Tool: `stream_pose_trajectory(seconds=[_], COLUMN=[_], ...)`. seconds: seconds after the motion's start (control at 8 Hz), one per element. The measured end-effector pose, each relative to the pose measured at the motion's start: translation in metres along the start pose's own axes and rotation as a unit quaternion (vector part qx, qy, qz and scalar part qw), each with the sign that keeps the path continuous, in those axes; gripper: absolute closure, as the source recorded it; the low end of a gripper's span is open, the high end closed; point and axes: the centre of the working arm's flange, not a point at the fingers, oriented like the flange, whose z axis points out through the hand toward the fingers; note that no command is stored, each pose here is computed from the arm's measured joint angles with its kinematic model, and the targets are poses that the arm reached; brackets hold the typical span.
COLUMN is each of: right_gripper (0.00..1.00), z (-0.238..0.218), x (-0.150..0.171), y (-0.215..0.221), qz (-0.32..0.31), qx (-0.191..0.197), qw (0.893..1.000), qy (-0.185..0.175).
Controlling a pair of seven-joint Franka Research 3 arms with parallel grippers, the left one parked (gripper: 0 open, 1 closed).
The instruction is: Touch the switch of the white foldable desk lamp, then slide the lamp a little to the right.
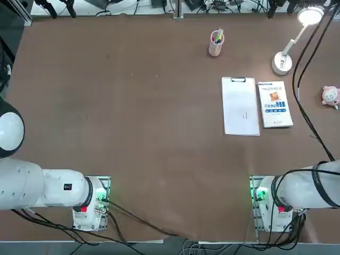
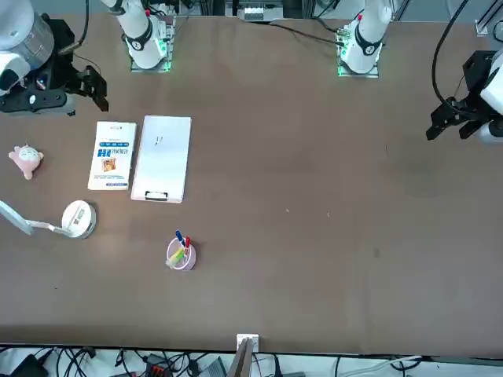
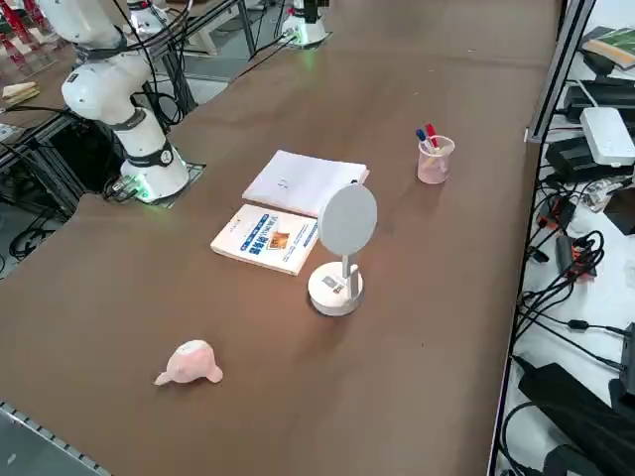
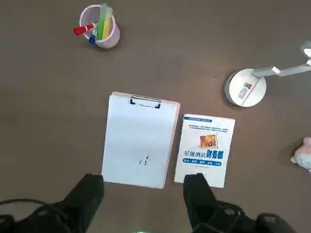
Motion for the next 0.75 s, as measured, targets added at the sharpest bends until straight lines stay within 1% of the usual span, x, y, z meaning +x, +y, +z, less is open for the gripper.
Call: stream_pose_trajectory(seconds=[0.12,0.5,0.75], right_gripper=[0.0,0.0,0.0], z=[0.002,0.015,0.015], x=[0.004,0.02,0.026], y=[0.004,0.012,0.025], qz=[0.005,0.013,0.042], qx=[0.001,0.003,0.005], qw=[1.0,1.0,0.999], qy=[0.007,0.007,0.009])
